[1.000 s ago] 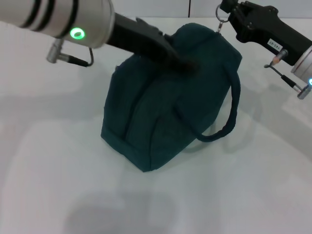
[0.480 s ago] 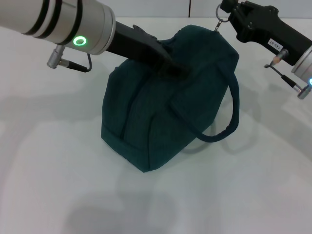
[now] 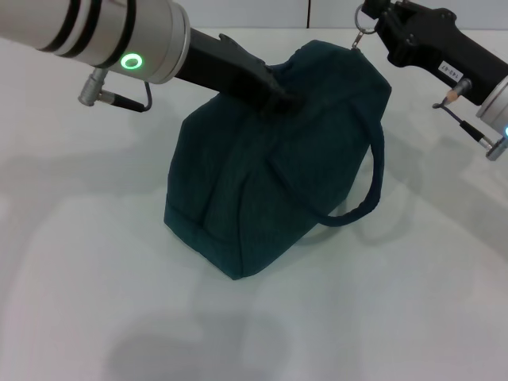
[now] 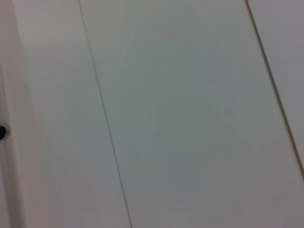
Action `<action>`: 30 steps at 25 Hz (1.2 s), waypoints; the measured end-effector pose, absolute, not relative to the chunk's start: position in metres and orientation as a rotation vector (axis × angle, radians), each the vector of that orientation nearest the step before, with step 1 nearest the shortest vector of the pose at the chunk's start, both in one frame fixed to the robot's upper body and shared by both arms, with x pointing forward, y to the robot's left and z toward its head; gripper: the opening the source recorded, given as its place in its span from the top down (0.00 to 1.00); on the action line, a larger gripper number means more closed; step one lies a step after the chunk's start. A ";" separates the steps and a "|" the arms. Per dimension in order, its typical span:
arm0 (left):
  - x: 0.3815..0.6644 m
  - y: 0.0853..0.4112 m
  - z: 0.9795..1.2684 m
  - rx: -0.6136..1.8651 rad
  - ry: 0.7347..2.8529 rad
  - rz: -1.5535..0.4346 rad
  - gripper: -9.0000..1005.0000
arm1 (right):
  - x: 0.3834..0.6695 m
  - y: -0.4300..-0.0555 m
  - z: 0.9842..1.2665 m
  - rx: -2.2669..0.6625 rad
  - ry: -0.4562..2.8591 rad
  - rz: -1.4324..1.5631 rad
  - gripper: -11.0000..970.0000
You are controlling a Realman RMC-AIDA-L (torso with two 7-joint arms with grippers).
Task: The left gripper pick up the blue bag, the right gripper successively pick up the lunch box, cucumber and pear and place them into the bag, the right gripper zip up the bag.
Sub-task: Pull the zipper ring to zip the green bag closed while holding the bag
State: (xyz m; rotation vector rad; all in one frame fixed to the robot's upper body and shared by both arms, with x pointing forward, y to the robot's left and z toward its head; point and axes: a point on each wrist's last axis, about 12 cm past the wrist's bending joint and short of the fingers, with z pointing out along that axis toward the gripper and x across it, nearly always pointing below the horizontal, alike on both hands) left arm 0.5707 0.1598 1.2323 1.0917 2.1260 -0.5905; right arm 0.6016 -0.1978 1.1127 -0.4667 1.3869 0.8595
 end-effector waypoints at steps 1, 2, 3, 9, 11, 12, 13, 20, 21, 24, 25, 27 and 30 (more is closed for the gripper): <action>0.571 0.160 1.233 1.094 2.123 -0.591 0.58 | 0.602 -0.198 1.113 -0.463 1.387 0.859 0.97; 0.570 0.160 1.233 1.095 2.121 -0.592 0.60 | 0.602 -0.199 1.112 -0.458 1.392 0.856 0.97; 0.570 0.160 1.233 1.094 2.119 -0.593 0.61 | 0.602 -0.200 1.111 -0.451 1.398 0.853 0.97; 0.571 0.166 1.239 1.058 2.083 -0.648 0.71 | 0.601 -0.214 1.096 -0.372 1.466 0.822 0.97; 0.571 0.166 1.240 1.056 2.076 -0.655 0.77 | 0.601 -0.219 1.089 -0.342 1.511 0.792 0.97; 0.571 0.167 1.240 1.056 2.069 -0.663 0.80 | 0.601 -0.222 1.085 -0.329 1.535 0.775 0.97; 0.571 0.167 1.241 1.058 2.063 -0.670 0.83 | 0.601 -0.223 1.083 -0.324 1.549 0.767 0.97; 0.570 0.166 1.242 1.068 2.050 -0.679 0.91 | 0.600 -0.231 1.068 -0.287 1.637 0.712 0.97; 0.570 0.166 1.242 1.069 2.048 -0.680 0.91 | 0.601 -0.231 1.067 -0.283 1.653 0.701 0.97; 0.570 0.166 1.243 1.070 2.046 -0.681 0.92 | 0.602 -0.232 1.064 -0.277 1.684 0.685 0.97; 0.570 0.166 1.243 1.071 2.045 -0.681 0.92 | 0.602 -0.232 1.063 -0.278 1.689 0.683 0.97; 0.570 0.166 1.242 1.071 2.045 -0.681 0.92 | 0.602 -0.232 1.063 -0.277 1.692 0.681 0.97; 0.570 0.166 1.242 1.074 2.044 -0.681 0.93 | 0.601 -0.233 1.063 -0.268 1.687 0.682 0.96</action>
